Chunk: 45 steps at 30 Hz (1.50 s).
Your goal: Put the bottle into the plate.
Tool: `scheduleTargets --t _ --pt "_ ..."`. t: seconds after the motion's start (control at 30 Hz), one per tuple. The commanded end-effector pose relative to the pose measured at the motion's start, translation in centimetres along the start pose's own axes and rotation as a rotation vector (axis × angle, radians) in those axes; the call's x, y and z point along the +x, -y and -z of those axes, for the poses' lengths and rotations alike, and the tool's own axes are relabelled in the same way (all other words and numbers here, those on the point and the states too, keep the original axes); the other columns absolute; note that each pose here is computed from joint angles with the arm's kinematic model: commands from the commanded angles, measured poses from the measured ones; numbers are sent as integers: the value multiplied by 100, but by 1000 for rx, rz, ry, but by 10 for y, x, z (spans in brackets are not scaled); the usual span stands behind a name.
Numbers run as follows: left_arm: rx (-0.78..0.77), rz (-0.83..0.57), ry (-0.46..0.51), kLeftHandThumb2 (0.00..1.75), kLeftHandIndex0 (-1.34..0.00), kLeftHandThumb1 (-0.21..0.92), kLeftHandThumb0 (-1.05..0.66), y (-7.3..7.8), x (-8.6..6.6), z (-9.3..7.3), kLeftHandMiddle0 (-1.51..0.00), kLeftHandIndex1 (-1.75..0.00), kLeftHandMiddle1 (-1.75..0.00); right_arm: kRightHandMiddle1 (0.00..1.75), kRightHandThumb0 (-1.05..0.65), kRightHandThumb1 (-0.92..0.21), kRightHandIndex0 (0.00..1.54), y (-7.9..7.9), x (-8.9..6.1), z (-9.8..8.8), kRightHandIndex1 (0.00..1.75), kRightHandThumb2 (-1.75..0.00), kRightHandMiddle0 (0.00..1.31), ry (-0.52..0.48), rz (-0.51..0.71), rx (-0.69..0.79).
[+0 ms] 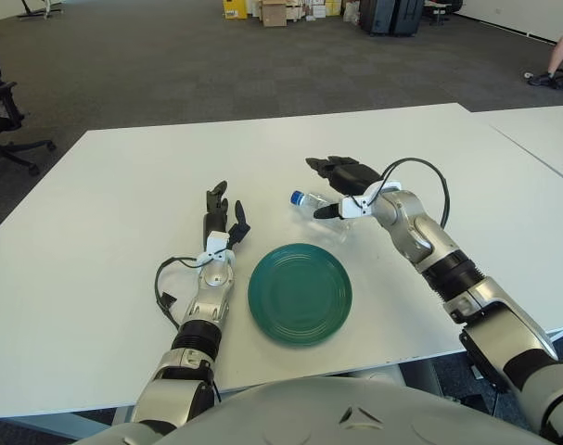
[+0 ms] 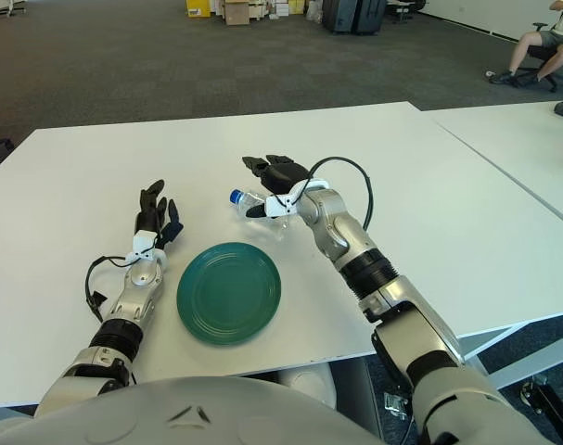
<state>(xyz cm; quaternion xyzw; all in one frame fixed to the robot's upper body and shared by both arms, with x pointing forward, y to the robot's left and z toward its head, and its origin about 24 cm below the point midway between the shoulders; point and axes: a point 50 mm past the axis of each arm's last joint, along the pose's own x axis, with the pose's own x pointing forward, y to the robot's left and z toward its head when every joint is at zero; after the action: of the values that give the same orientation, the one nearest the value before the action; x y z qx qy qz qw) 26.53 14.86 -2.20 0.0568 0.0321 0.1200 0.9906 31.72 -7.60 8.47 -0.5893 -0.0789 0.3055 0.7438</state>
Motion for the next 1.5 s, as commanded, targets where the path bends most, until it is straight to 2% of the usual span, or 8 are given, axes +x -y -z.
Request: scheduleTargets --t 0.0,0.57,0.83,1.33,1.47 --pt "7 -11 12 87 0 92 -80 -2 3 -4 -37 -74 -1 0 -105 -92 0 1 -3 -2 0 -48 0 -1 -8 -29" --pt "3 -9 2 87 0 92 -80 -1 3 -4 -37 -73 -1 0 -105 -92 0 -11 -8 1 0 -48 0 -28 -49 -62" --pt "-2 -11 8 86 0 92 -79 -1 3 -4 -37 -73 -1 0 -105 -92 0 -16 7 10 0 -46 0 -84 -52 -73" --pt "-1 -18 -4 85 0 92 -81 -1 2 -3 -38 -74 -1 0 -105 -92 0 -24 15 13 0 -46 0 -116 -67 -89" --pt "-1 -21 -1 85 0 92 -81 -1 2 -4 -38 -74 -1 0 -105 -92 0 -32 27 19 0 -46 0 -146 -77 -93"
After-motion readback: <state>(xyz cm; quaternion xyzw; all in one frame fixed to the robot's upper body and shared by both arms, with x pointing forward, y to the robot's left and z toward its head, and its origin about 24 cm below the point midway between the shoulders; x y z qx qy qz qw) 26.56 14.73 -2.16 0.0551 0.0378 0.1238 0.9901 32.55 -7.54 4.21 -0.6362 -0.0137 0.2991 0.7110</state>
